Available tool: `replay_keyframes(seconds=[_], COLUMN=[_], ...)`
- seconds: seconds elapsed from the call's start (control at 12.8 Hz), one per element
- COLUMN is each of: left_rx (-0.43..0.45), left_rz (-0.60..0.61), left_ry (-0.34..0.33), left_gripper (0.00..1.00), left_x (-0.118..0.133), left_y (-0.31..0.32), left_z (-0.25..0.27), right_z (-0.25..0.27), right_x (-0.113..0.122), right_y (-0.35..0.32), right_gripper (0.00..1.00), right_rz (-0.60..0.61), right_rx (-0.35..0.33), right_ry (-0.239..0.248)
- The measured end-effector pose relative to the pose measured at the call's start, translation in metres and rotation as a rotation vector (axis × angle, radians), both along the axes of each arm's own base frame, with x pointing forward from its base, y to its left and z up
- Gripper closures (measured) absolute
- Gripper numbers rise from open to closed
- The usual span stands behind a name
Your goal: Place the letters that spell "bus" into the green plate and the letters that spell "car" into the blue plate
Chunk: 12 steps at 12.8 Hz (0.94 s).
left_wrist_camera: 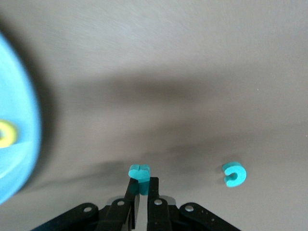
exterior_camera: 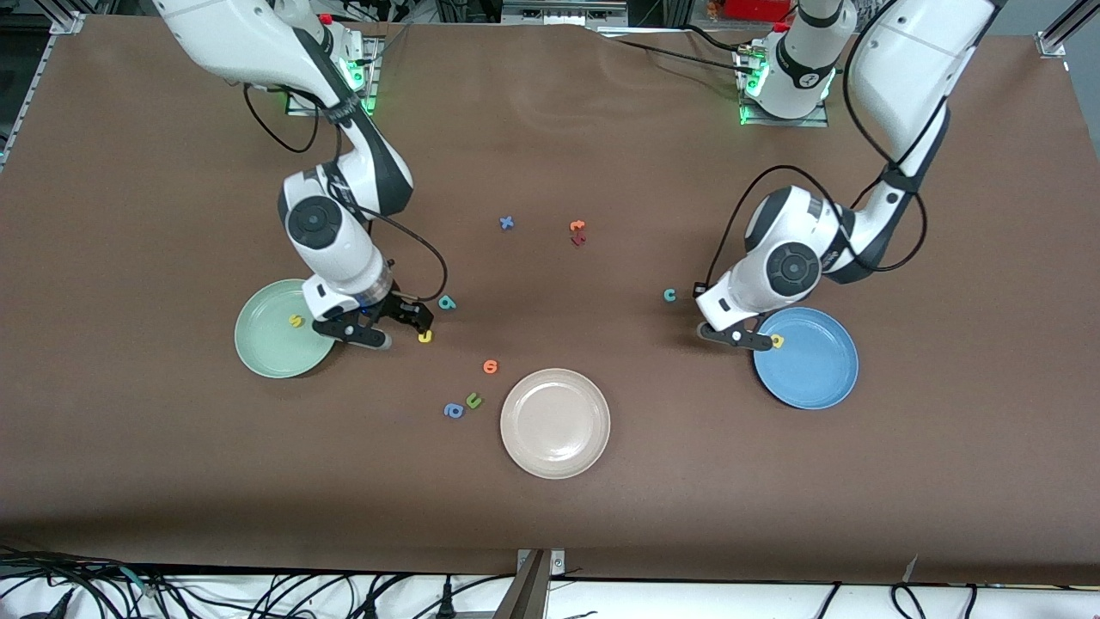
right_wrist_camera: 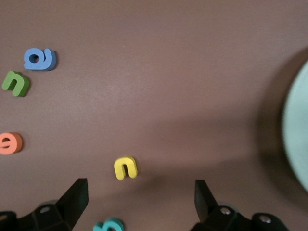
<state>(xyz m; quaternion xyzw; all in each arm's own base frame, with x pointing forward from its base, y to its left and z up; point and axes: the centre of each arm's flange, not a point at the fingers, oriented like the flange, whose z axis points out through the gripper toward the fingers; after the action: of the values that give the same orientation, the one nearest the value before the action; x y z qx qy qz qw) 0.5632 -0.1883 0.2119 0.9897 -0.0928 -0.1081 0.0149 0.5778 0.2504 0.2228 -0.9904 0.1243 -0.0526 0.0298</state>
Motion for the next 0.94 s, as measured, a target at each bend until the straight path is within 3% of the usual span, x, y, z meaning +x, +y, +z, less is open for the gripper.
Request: replay_keyframes(seconds=[0.31,0.62,0.86,0.94], left_rx=[-0.018,0.004,0.004,0.001], left_rz=[-0.079,-0.152,-0.172,-0.179], left_ry=[0.001,-0.005,-0.007,-0.008], left_gripper=[0.89,0.86,0.58,0.47], left_x=[0.04,0.055,0.059,0.059], left_y=[0.084,0.135,0.128,0.122], left_z=[0.057,0.048,0.045,0.045], right_z=[-0.033,-0.051,-0.055,-0.055], right_x=[0.013,0.005,0.002,0.002], right_y=[0.008,0.025,0.029,0.029], right_gripper=[0.02,0.04,0.04,0.11], right_rz=[0.002,0.035,0.089,0.094], right_rx=[0.012,0.009,-0.002,-0.004], right_ry=[-0.016,-0.007,-0.006,-0.006])
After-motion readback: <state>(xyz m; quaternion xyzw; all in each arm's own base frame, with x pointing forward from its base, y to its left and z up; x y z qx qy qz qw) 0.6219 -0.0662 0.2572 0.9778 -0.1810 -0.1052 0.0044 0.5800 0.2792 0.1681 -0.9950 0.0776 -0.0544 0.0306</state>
